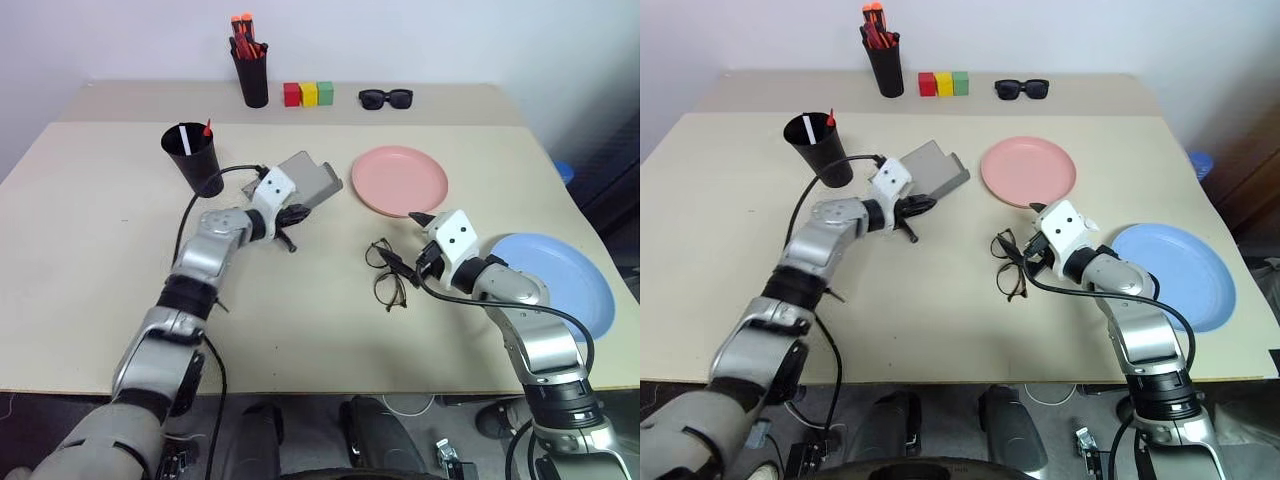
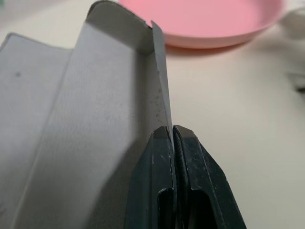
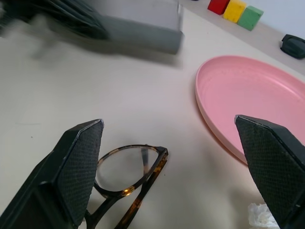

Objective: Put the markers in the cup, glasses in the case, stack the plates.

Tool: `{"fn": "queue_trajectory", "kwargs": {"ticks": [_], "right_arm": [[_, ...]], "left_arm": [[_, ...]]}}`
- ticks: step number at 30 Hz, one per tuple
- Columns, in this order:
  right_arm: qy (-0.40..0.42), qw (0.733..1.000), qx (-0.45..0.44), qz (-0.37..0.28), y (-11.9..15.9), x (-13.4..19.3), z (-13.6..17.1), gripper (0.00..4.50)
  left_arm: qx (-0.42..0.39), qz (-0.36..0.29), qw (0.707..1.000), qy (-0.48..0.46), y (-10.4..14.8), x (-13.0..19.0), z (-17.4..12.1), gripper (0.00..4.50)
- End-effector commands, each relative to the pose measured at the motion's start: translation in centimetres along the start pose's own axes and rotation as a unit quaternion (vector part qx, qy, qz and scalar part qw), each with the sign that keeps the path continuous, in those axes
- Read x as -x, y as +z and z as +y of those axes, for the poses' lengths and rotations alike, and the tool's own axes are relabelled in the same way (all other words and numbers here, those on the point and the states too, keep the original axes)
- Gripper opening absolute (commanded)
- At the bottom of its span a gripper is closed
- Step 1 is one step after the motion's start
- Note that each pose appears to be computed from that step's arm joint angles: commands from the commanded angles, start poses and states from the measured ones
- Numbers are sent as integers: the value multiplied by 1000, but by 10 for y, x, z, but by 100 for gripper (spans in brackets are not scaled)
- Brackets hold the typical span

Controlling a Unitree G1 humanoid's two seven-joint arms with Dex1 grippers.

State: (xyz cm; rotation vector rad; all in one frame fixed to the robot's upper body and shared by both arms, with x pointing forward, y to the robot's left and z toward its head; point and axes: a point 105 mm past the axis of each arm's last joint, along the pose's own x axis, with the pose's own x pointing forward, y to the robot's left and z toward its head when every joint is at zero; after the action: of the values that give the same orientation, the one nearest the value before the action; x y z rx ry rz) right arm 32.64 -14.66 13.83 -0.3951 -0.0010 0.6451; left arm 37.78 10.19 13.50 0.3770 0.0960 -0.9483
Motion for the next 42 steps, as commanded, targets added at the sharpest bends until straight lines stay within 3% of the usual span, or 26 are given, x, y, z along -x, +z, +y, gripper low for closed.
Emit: {"fn": "queue_trajectory", "kwargs": {"ticks": [1, 6, 17, 20, 26, 31, 34, 42], "right_arm": [[6, 1000, 10, -23, 13, 0, 3, 450], [12, 1000, 7, -24, 13, -2, 2, 450], [24, 1000, -6, -1, 10, 3, -2, 450], [28, 1000, -8, 7, 9, 6, -3, 450], [31, 999, -11, 13, 9, 9, -1, 450], [43, 996, -63, 36, 8, 19, -1, 450], [75, 988, -126, 56, 9, 25, 8, 450], [59, 964, -229, 122, -6, 28, 9, 450]], "left_arm": [[-44, -28, 990, -132, 18, 42, -50, 7], [-52, 41, 981, -184, -6, 63, -73, 7], [-25, 31, 982, -186, -6, 52, -63, 7], [-59, 30, 984, -168, -8, 50, -53, 131], [-103, 11, 982, -157, -5, 46, -41, 131], [-97, -56, 986, -122, 27, 53, -27, 131], [-91, -72, 984, -132, 37, 64, -37, 131], [-88, -22, 982, -167, 13, 86, -83, 131]]}}
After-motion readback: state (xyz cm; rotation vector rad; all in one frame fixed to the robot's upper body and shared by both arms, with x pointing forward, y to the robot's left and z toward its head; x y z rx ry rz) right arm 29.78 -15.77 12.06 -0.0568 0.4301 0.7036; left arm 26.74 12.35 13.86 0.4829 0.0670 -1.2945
